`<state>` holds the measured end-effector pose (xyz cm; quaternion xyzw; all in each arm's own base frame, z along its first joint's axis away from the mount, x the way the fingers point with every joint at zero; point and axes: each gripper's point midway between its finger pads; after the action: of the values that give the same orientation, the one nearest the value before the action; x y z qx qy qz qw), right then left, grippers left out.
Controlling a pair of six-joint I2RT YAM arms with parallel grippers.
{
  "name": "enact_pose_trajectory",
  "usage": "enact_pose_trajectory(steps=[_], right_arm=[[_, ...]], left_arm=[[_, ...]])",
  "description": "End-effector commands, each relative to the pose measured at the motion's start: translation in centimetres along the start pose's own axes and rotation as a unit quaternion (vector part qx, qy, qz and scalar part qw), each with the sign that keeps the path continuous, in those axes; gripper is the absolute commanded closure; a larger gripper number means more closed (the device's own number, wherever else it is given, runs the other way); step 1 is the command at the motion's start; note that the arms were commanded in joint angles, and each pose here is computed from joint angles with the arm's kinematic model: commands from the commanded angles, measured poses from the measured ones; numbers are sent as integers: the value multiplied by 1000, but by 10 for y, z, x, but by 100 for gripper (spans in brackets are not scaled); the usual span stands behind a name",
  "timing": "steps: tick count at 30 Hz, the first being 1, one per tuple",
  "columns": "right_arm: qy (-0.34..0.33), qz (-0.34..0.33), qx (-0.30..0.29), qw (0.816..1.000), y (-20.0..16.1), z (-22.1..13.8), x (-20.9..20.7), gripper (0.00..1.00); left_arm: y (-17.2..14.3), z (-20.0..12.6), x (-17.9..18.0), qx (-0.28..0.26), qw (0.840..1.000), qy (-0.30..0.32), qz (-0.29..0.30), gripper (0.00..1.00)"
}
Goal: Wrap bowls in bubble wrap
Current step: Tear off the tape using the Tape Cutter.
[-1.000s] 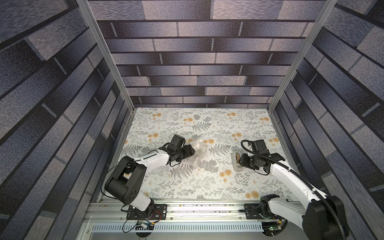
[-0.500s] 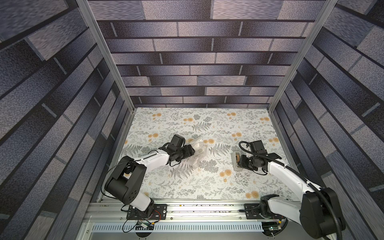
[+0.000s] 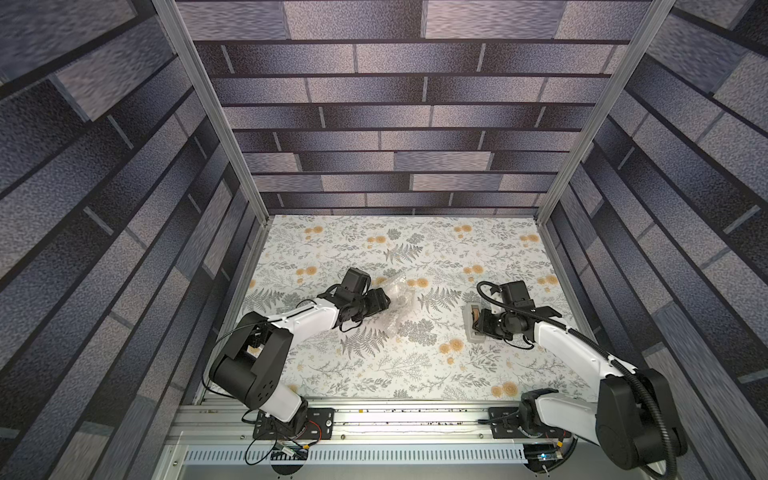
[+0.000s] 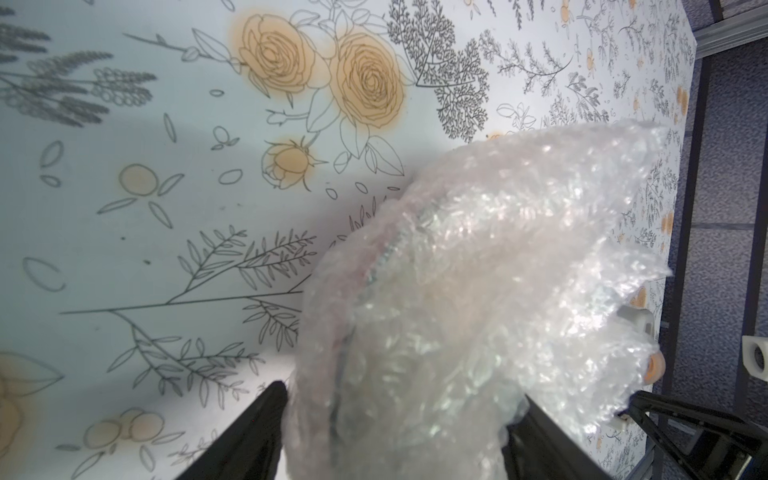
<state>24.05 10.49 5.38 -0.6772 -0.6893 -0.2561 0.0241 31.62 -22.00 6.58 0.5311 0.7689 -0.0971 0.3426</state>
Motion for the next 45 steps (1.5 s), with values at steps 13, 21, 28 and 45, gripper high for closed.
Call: enact_pose_trajectory(steps=[13, 21, 28, 45], right_arm=[[20, 22, 7, 1000, -11, -3, -4, 81], [26, 31, 5, 999, -11, -5, -4, 83], [35, 35, 5, 999, -13, -6, -1, 85], [43, 43, 2, 998, -16, -10, 1, 100]], left_arm=[[4, 0, -10, -1, 1000, -7, 11, 19], [5, 1, -11, -1, 1000, -8, 12, 19], [4, 2, -10, 0, 1000, -8, 12, 19], [4, 2, -13, 1, 1000, -10, 13, 19]])
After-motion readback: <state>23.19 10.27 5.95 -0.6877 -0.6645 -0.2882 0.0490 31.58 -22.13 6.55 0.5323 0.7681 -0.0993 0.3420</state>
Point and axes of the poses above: each gripper's point midway between its finger pads, its own z axis out along the fingers, its own x axis along the line the jaws close on, y = z × x, and after that the axes turned 9 degrees about -z, right-handed
